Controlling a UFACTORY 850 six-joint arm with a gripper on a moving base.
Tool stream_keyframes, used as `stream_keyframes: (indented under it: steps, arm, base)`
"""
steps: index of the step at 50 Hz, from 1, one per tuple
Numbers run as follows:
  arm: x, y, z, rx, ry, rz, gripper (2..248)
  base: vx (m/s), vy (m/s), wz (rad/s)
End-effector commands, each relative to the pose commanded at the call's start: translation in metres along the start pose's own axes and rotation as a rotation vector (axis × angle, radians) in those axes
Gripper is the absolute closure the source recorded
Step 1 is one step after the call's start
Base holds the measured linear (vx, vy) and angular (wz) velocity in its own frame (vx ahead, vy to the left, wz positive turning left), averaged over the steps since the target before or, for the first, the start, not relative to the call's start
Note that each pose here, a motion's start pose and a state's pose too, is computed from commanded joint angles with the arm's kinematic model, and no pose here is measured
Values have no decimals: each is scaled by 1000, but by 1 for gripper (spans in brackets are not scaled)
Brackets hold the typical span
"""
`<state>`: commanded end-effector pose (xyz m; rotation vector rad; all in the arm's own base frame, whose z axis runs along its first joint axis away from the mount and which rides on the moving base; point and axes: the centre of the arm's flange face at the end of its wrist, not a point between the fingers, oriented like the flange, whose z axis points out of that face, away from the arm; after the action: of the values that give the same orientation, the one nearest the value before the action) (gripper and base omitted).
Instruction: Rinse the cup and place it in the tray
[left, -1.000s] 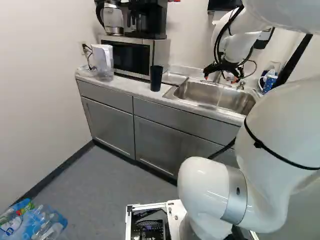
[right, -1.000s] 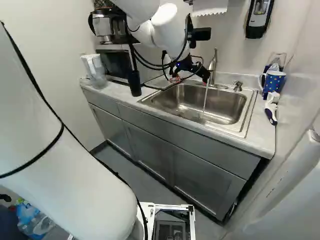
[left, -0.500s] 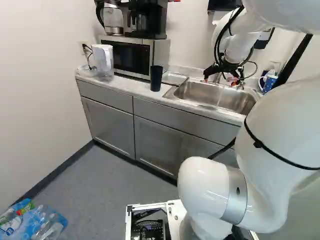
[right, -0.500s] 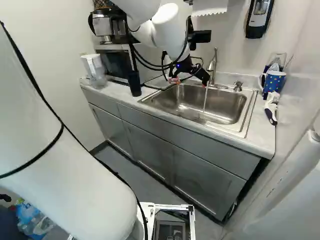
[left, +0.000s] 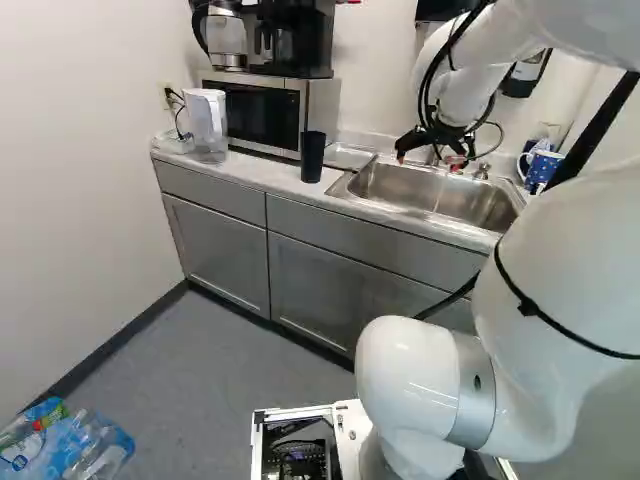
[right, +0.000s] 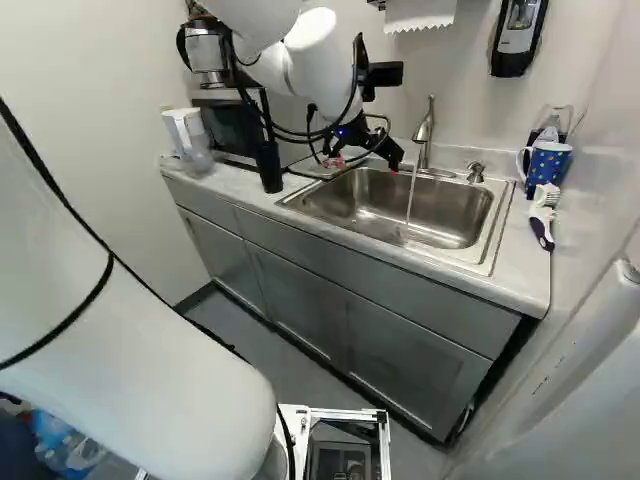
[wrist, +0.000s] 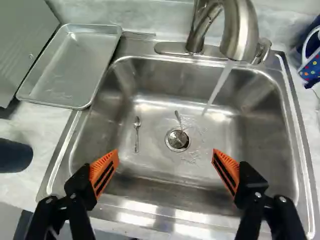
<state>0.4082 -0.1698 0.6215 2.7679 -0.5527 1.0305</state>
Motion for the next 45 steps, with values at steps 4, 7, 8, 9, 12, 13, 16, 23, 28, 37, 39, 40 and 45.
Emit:
stream_keyframes:
  steps: [4,7,8,9,12,13,16,23,28,37,39,40,45]
  arm:
    - [-3,-6,-2,9,1,-10,3]
    - [-5,-10,-4,15,1,-18,3]
    - [-5,-12,-4,18,2,-21,3]
    - [-6,-13,-5,20,2,-23,3]
    - [-8,-18,-6,27,3,-31,3]
    - [-9,-19,-7,29,3,-34,3]
    - [-10,-24,-8,36,3,-41,3]
    - [-15,-34,-12,52,5,-60,3]
    - [-18,-41,-14,64,6,-73,3]
    - [-23,-54,-18,86,7,-98,3]
    - [-23,-57,-18,91,8,-104,3]
    - [-24,-59,-18,93,8,-107,3]
    - [-25,-67,-20,107,8,-122,3]
  base:
    - [0,0,0]
    - [0,0,0]
    - [0,0,0]
    - [0,0,0]
    - [0,0,0]
    - [0,0,0]
    - [0,0,0]
    - [0,0,0]
    - [0,0,0]
    - [0,0,0]
    - [0,0,0]
    - [0,0,0]
    - [0,0,0]
